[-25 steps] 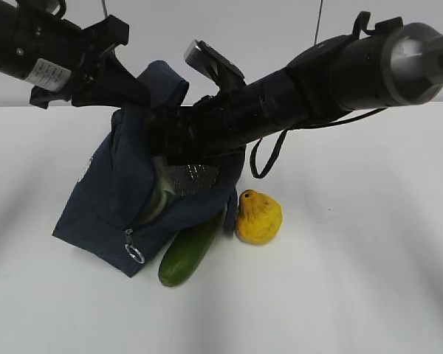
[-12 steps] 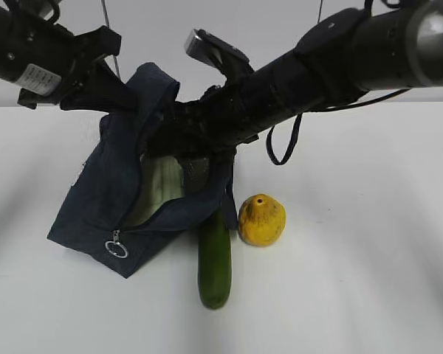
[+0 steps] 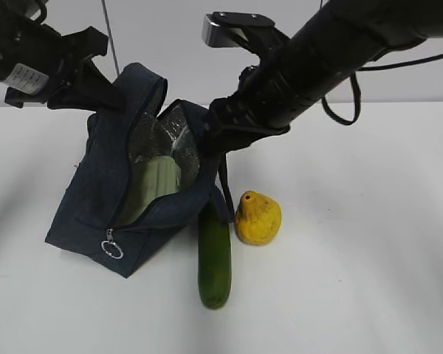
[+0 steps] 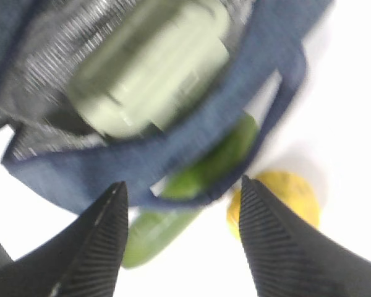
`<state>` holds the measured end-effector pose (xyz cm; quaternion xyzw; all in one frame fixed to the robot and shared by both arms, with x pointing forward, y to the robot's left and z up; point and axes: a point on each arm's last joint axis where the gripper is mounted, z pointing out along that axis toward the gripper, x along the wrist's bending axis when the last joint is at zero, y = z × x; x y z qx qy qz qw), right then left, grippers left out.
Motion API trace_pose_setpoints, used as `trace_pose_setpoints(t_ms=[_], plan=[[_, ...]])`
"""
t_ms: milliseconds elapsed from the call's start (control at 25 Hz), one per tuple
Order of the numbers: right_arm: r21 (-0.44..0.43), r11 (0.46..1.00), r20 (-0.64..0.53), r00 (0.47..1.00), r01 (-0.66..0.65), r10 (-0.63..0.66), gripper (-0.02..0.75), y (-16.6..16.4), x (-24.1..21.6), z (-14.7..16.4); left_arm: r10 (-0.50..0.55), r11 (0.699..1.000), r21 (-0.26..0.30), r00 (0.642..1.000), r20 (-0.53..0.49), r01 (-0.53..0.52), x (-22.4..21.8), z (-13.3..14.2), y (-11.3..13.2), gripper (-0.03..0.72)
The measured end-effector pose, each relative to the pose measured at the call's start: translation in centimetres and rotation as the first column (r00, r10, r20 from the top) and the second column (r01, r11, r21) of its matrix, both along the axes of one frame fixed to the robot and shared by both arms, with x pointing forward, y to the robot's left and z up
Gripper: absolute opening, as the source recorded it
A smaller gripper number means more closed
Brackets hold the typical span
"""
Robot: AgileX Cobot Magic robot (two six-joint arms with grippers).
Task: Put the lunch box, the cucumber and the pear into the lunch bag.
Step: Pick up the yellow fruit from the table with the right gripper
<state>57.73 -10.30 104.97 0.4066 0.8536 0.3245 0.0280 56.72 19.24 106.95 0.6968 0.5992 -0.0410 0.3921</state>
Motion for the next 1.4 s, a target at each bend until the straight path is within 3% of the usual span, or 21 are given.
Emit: trace_pose_setpoints(t_ms=[160, 520, 720, 880, 1400], plan=[[-0.132, 0.991, -0.039, 0.999, -0.012, 0.006, 0.449, -1.2, -0.8, 0.0, -0.004, 1.0, 0.014, 1.0, 0.003, 0.004, 0.0, -0.1, 0.1, 0.001], [-0.208, 0.978, -0.084, 0.996, -0.003, -0.015, 0.444, -1.8, -1.0, -0.5, -0.004, 1.0, 0.018, 1.0, 0.005, 0.004, 0.0, -0.1, 0.1, 0.001], [-0.251, 0.968, -0.159, 0.987, -0.025, -0.015, 0.444, -1.4, -0.2, -3.3, -0.009, 0.999, 0.035, 1.0, 0.008, 0.009, 0.0, -0.2, 0.2, 0.001], [-0.315, 0.948, -0.152, 0.988, -0.052, 0.003, 0.444, -1.2, 0.1, -4.7, -0.022, 0.998, 0.059, 1.0, 0.004, 0.022, -0.1, -0.3, 0.3, 0.001], [-0.325, 0.945, -0.081, 0.997, -0.038, 0.013, 0.445, -1.1, 0.7, -4.6, -0.037, 0.995, 0.092, 0.999, 0.0, 0.037, -0.2, -0.5, 0.5, 0.001]])
